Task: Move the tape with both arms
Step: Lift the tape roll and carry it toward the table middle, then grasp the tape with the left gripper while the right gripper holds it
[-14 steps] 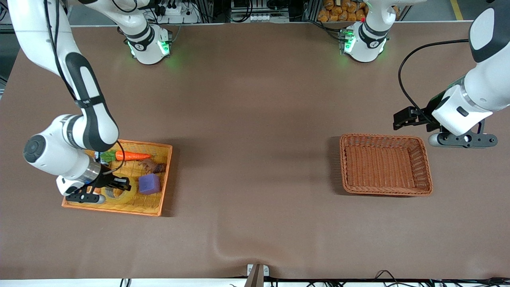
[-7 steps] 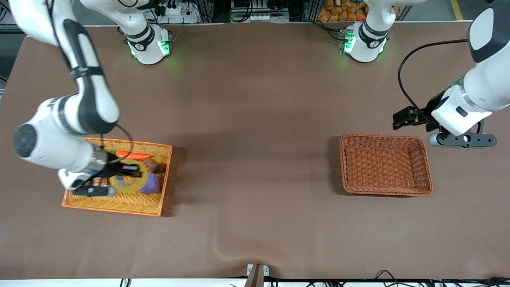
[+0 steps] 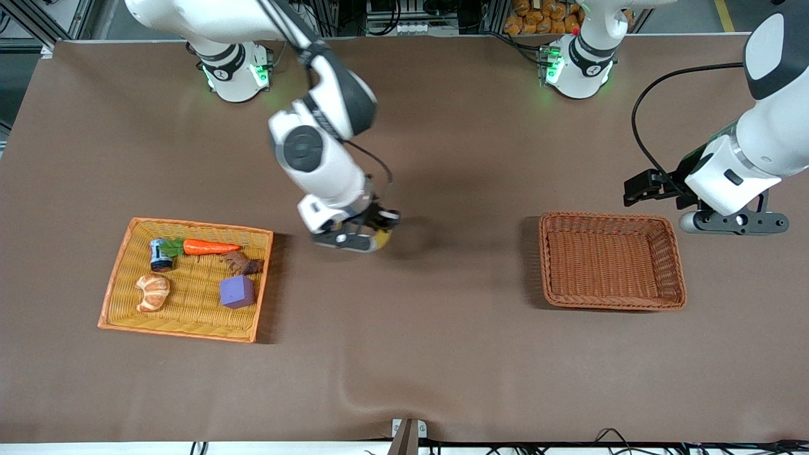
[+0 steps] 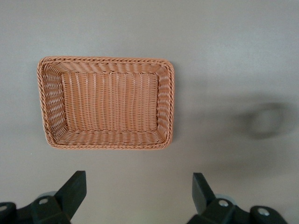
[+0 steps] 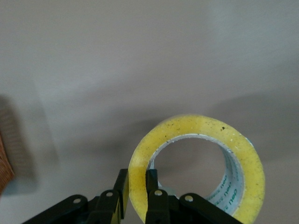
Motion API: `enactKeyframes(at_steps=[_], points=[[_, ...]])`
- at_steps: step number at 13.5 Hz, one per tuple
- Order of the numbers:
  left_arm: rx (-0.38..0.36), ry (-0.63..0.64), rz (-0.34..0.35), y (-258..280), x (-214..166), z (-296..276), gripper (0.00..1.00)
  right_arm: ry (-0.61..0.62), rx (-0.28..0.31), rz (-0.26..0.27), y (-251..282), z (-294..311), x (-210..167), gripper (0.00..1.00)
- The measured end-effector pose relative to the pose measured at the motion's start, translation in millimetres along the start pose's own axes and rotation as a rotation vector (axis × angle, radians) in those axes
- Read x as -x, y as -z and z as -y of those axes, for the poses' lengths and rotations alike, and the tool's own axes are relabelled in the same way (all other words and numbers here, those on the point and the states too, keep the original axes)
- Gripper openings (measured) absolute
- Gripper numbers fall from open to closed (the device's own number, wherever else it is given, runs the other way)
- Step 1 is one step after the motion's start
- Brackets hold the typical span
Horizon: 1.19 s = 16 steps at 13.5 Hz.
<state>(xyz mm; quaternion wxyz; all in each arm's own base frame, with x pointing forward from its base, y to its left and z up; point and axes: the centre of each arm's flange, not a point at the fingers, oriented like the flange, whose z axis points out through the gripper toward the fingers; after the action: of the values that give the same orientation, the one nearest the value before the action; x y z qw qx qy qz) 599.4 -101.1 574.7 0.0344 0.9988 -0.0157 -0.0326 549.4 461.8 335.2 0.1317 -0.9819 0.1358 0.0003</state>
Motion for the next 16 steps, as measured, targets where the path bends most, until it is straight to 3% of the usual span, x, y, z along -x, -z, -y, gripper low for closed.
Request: enactKeyframes(at_steps=[4, 7, 8, 12, 15, 16], points=[[-0.001, 0.008, 0.017, -8, -2, 5, 1.00, -0.020, -0.032, -0.050, -121, 16, 31, 0.21], [-0.003, 0.017, 0.038, -20, -5, 10, 1.00, -0.017, -0.041, -0.058, -123, 22, 28, 0.16], [-0.001, 0.021, 0.042, -26, -9, 13, 1.00, -0.020, -0.044, -0.064, -121, 22, 24, 0.22], [0.011, -0.011, 0.022, -64, -33, -9, 1.00, -0.037, -0.040, -0.065, -91, 23, 0, 0.64], [0.016, -0.085, 0.023, -113, -39, -93, 1.00, 0.021, -0.020, -0.053, -16, 7, -38, 0.96], [0.022, -0.067, 0.009, -132, -39, -128, 1.00, 0.035, -0.025, -0.065, 19, -8, -58, 1.00]])
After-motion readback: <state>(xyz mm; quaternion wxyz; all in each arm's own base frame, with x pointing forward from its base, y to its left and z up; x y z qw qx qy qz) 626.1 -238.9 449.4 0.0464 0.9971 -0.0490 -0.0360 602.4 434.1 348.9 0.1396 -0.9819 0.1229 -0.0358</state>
